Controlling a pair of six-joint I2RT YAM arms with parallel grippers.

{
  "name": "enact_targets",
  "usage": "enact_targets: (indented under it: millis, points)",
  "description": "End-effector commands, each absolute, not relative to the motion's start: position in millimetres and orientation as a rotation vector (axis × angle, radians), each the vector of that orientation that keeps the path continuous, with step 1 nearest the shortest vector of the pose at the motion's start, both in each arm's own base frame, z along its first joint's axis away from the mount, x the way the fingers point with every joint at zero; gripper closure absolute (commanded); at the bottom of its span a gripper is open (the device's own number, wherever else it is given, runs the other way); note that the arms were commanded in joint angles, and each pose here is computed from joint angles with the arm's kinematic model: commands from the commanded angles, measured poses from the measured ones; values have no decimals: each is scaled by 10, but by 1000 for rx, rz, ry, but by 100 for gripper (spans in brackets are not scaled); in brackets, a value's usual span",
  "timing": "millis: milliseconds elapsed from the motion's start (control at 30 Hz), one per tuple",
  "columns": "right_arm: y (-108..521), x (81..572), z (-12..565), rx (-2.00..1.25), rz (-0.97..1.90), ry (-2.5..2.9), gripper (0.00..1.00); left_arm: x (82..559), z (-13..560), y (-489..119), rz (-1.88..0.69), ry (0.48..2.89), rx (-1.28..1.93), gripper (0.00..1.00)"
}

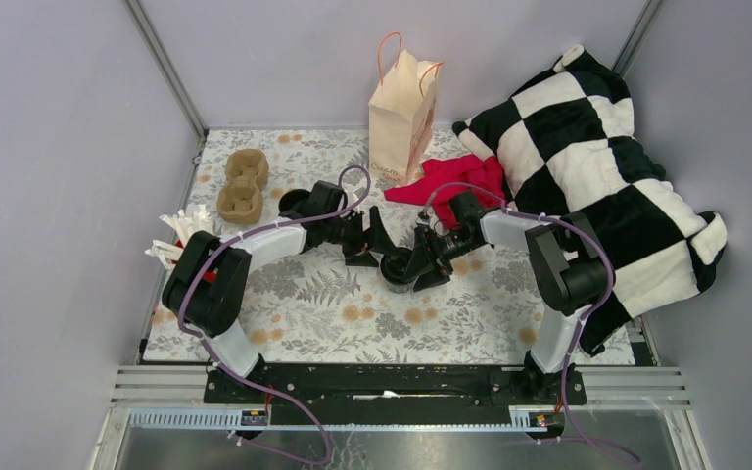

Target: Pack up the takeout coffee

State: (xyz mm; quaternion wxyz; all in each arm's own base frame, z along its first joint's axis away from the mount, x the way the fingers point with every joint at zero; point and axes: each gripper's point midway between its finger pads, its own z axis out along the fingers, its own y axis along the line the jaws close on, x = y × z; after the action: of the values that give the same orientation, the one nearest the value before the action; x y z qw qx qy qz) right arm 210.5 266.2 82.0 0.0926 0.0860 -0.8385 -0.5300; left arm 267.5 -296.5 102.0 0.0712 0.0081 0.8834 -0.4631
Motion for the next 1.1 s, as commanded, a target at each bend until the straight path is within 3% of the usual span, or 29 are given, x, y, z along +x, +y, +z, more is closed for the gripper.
enact_targets:
  millis: [0, 267, 400, 667, 1067]
  points:
    - [2678, 2164, 796, 288, -1554, -2512, 29, 2741, 1321, -3065, -1544, 2479, 94, 15]
    - [2690, 2195, 775, 280, -1548, -2516, 29, 2746, 1039, -3014, -1559, 2513, -18, 20]
    - [2689, 2190, 741, 274, -1544, -2508, 30, 2802, 1188, -3036, -1677, 2389, -23, 15]
    - [2695, 2203, 736, 279, -1546, -2508, 30, 2846, 1109, -3058, -1705, 2379, -41, 12]
    - [2656, 2256, 535, 173, -1533, -2490, 34, 2663, 515, -2847, -1527, 2558, -137, 24]
